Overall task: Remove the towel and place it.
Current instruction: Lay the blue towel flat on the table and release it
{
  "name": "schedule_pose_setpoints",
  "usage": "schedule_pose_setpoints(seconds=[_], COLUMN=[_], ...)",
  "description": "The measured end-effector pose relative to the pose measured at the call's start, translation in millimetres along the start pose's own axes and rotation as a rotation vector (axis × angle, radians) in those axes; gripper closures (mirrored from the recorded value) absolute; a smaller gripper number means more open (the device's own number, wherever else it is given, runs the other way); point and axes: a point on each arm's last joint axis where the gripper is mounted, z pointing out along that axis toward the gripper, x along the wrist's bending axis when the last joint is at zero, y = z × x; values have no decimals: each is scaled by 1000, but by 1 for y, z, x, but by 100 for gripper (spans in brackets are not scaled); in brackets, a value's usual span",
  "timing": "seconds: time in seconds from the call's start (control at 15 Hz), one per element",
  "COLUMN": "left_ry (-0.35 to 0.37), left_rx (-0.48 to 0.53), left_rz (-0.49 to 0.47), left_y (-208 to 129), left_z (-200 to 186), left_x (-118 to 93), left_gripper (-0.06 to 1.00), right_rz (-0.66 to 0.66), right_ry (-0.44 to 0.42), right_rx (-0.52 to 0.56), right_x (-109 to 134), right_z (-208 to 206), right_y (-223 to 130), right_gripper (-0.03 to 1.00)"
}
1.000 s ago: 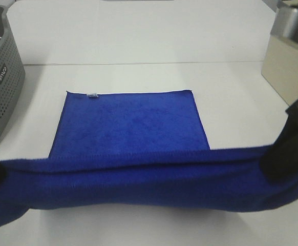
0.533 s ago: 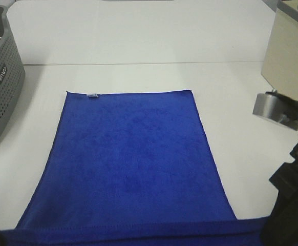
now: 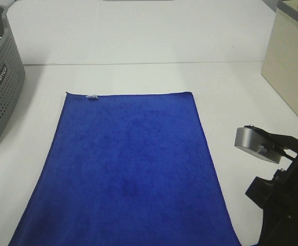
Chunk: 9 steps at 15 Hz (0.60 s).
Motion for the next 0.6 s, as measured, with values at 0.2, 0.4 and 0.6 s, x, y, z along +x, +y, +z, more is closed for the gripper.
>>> schedule_pose_setpoints(seconds=[0.2,0.4,0.6], left_ry=[4,3,6], left_rx=[93,201,267], left_rz=[-70,-131,-173], left_y=[11,21,27], left_z=[13,30,43], left_x=[10,22,32], left_gripper=[94,94,94], right_rz=[25,45,62], right_ry=[6,13,23], right_rx=[29,50,89], right_x=[-3,-6,-10], right_z=[4,7,14], right_y=[5,9,15], right_gripper=[95,95,95])
